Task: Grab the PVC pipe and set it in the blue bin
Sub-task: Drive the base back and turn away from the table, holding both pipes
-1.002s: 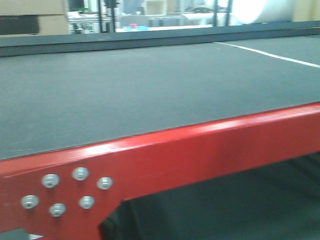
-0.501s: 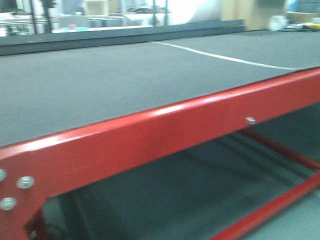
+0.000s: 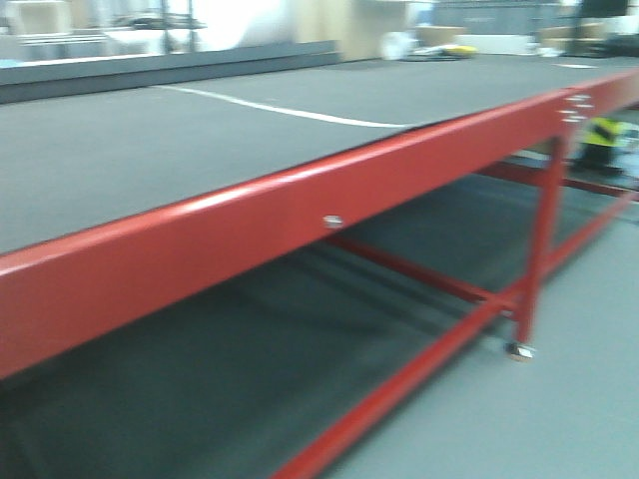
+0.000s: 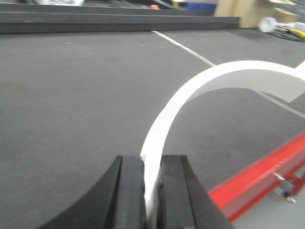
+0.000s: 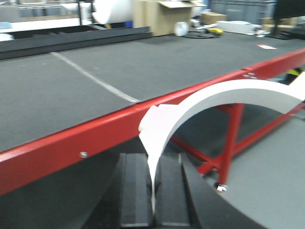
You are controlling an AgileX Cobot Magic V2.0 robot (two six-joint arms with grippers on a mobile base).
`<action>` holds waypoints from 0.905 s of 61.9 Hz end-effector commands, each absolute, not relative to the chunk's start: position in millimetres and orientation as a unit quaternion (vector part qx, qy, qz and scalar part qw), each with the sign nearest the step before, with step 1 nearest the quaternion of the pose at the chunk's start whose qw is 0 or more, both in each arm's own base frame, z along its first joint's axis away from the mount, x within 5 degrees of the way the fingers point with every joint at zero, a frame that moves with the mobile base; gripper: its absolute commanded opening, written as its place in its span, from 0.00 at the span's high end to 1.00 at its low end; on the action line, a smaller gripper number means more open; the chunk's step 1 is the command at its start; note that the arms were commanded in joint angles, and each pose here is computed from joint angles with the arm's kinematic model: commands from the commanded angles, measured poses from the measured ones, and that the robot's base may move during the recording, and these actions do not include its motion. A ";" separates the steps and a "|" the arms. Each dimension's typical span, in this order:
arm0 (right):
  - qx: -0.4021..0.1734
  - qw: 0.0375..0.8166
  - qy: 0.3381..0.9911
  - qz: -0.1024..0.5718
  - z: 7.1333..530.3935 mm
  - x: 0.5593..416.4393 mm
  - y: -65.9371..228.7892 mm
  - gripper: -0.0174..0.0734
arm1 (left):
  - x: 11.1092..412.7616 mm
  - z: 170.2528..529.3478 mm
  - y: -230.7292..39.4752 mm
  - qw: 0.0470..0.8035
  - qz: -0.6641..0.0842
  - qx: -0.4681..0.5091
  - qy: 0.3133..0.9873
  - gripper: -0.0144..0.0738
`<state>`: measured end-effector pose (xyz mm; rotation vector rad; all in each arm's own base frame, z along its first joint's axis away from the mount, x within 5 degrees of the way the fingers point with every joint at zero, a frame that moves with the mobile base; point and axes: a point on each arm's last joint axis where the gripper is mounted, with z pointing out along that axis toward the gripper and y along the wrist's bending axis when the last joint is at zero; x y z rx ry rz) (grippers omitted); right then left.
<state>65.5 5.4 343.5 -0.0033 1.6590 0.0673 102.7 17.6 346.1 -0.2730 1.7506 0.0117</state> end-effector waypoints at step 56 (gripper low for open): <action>-0.001 0.683 0.730 0.023 345.1 65.3 4.4 0.99 | 101.4 349.2 17.4 0.644 0.001 -0.124 0.755 0.96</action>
